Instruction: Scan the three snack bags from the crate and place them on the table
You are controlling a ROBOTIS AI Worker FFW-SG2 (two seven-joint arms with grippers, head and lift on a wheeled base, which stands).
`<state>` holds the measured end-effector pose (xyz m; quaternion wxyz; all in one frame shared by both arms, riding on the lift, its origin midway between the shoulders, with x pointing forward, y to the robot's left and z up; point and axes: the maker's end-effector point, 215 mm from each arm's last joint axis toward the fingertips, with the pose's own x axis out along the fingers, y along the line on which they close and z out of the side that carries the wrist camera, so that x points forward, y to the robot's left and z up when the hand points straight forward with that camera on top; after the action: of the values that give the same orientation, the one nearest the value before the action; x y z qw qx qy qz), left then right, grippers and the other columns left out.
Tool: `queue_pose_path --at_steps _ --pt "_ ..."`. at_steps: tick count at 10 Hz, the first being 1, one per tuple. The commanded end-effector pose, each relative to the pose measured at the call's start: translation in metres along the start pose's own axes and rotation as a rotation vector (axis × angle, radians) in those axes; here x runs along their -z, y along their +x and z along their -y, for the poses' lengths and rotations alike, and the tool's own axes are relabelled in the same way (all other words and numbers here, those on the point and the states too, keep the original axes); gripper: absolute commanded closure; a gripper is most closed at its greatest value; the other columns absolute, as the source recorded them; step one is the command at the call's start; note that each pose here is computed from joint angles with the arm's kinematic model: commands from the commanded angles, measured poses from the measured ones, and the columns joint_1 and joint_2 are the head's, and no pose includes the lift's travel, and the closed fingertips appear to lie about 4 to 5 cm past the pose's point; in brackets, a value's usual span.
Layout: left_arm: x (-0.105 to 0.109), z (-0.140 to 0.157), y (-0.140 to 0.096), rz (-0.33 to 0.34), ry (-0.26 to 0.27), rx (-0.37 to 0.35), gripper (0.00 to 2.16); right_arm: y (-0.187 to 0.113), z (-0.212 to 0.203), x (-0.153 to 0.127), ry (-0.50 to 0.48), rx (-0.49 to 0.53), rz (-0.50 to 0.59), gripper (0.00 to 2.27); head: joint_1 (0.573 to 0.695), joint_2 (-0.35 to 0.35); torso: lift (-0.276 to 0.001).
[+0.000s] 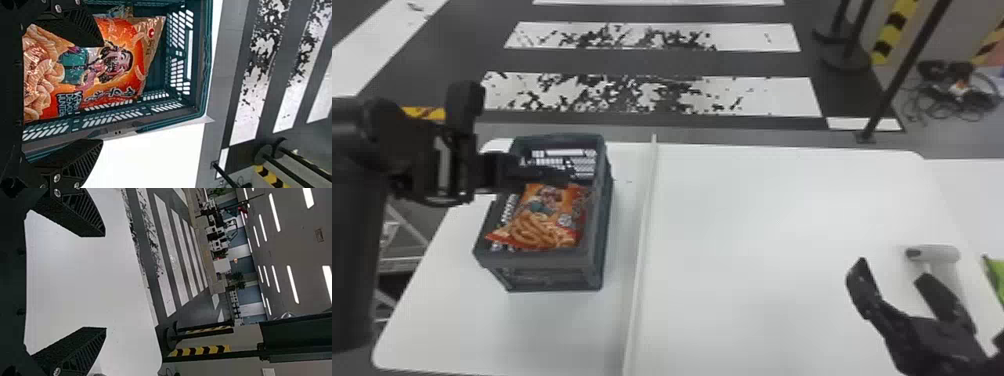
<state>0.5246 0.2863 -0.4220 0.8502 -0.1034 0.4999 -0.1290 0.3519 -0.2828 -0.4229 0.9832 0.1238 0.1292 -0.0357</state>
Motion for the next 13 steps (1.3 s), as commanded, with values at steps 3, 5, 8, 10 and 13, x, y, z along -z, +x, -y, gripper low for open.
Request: queue_pose_path --at_steps 3,5,8,10,13 --pt "-0.014 -0.003 0.016 -0.066 0.029 -0.107 0.14 0.004 0.015 -0.012 0.032 0.001 0.038 0.08 0.695 -0.009 -0.036" --pt "-0.023 -0.004 0.017 -0.072 0.027 -0.124 0.14 0.003 0.024 -0.024 0.049 0.005 0.064 0.08 0.695 -0.022 -0.036" --pt "0.012 -0.014 0.040 -0.174 0.000 -0.157 0.14 -0.001 0.029 -0.033 0.063 0.006 0.094 0.08 0.695 -0.032 -0.036" --pt "0.036 -0.018 0.052 -0.230 -0.013 -0.170 0.14 -0.005 0.036 -0.037 0.068 0.017 0.108 0.08 0.695 -0.042 -0.036" --pt "0.064 -0.024 0.063 -0.294 -0.041 -0.169 0.15 -0.011 0.044 -0.039 0.067 0.030 0.121 0.08 0.695 -0.060 -0.036"
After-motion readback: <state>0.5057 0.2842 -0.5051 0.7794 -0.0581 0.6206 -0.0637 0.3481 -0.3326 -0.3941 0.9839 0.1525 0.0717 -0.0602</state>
